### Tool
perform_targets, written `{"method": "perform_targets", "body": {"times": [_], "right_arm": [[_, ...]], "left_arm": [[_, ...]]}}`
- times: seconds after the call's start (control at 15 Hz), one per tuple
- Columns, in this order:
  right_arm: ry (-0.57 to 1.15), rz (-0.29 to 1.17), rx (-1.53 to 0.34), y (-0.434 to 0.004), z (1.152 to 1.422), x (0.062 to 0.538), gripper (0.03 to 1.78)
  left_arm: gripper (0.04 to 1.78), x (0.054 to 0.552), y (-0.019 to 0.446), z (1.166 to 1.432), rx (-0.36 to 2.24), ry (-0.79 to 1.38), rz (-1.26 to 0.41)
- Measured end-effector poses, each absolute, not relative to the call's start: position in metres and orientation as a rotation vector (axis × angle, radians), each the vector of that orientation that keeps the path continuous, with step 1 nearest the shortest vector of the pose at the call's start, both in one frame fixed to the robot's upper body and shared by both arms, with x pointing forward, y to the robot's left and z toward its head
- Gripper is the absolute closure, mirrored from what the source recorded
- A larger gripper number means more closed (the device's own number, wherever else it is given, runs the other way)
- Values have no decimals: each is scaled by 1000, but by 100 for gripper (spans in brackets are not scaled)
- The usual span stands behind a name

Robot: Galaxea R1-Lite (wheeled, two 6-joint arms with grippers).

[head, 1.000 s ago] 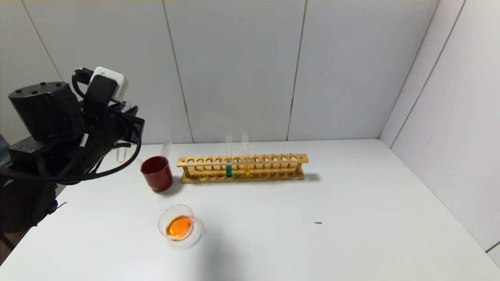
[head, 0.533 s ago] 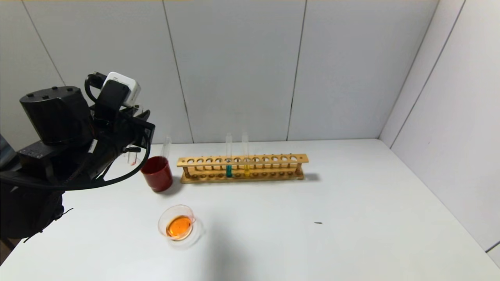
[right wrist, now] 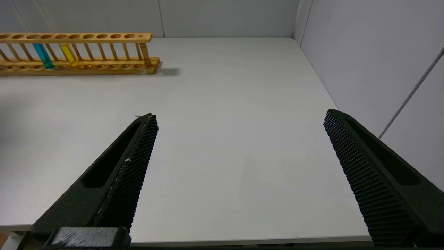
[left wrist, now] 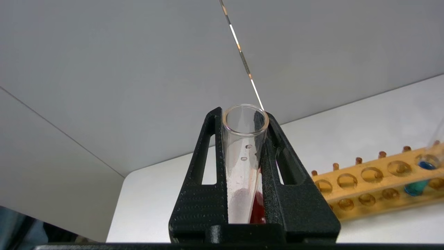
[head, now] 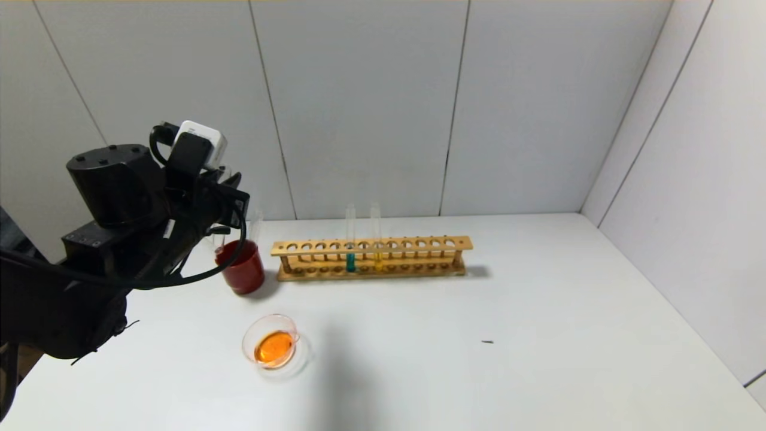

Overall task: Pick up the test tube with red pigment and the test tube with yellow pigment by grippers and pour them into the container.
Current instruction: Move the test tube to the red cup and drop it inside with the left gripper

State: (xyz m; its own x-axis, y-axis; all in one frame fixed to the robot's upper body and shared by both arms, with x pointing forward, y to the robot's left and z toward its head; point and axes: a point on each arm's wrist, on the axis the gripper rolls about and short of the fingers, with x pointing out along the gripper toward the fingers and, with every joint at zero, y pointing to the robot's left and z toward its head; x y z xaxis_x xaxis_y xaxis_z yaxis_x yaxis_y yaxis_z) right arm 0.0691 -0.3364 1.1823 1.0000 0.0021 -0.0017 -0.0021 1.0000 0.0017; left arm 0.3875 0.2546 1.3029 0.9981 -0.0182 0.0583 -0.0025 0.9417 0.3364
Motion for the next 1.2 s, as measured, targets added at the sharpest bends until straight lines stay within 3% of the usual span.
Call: {"method": "perform_targets", "body": {"times": [1.2], "right_arm": [[2, 2, 2, -336, 1182, 69, 6]], "left_arm": [[150, 417, 257, 1262, 347, -36, -2]]}}
